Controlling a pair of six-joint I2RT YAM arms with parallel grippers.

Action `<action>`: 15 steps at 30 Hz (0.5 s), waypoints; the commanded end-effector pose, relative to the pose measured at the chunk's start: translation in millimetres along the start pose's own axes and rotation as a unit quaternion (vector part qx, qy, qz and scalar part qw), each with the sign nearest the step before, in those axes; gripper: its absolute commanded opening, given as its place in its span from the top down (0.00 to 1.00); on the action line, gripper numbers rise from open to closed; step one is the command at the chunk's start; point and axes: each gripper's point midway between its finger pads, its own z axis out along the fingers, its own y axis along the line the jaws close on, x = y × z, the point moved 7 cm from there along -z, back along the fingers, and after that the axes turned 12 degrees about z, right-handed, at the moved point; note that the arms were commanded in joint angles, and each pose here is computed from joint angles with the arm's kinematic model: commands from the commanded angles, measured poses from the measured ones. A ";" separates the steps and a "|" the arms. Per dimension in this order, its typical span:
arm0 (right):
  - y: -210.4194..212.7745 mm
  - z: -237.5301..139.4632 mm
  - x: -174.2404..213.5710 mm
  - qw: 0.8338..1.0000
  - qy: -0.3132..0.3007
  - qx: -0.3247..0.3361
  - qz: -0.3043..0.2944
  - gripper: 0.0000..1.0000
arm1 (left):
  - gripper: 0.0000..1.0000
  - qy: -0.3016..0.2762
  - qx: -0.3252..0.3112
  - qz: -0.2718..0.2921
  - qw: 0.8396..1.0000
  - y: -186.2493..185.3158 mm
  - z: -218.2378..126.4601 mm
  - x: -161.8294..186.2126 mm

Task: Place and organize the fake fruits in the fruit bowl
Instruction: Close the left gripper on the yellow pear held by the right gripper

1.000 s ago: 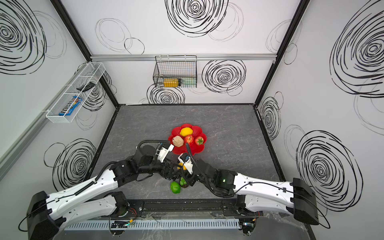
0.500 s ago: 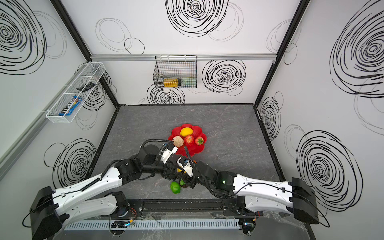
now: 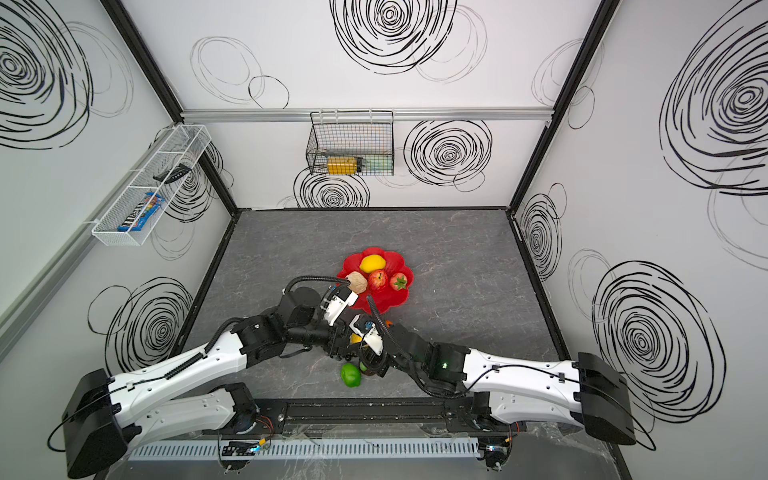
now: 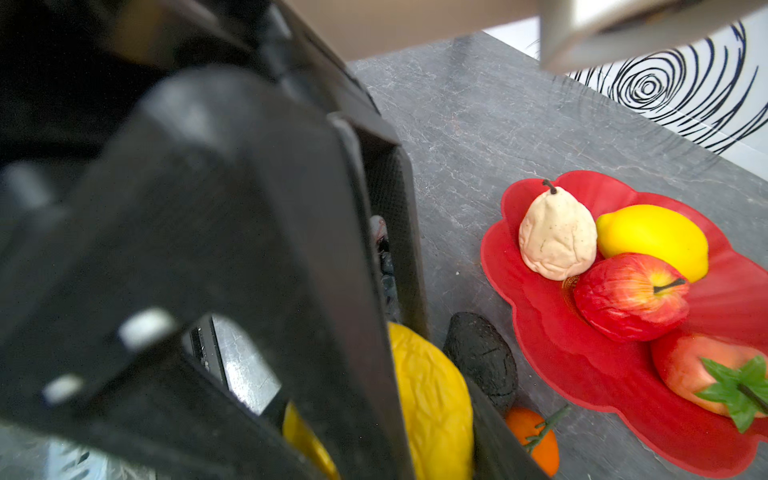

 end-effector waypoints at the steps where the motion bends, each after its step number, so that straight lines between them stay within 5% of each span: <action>1: 3.1 -3.0 -32.6 0.997 -0.072 0.014 0.028 0.43 | 0.50 0.001 0.020 0.011 1.000 -4.9 1.0 -2.4; 15: -14.4 -17.3 -39.4 0.992 -0.093 0.024 0.086 0.10 | 0.53 -0.074 0.000 -0.045 0.996 20.8 -12.2 -13.0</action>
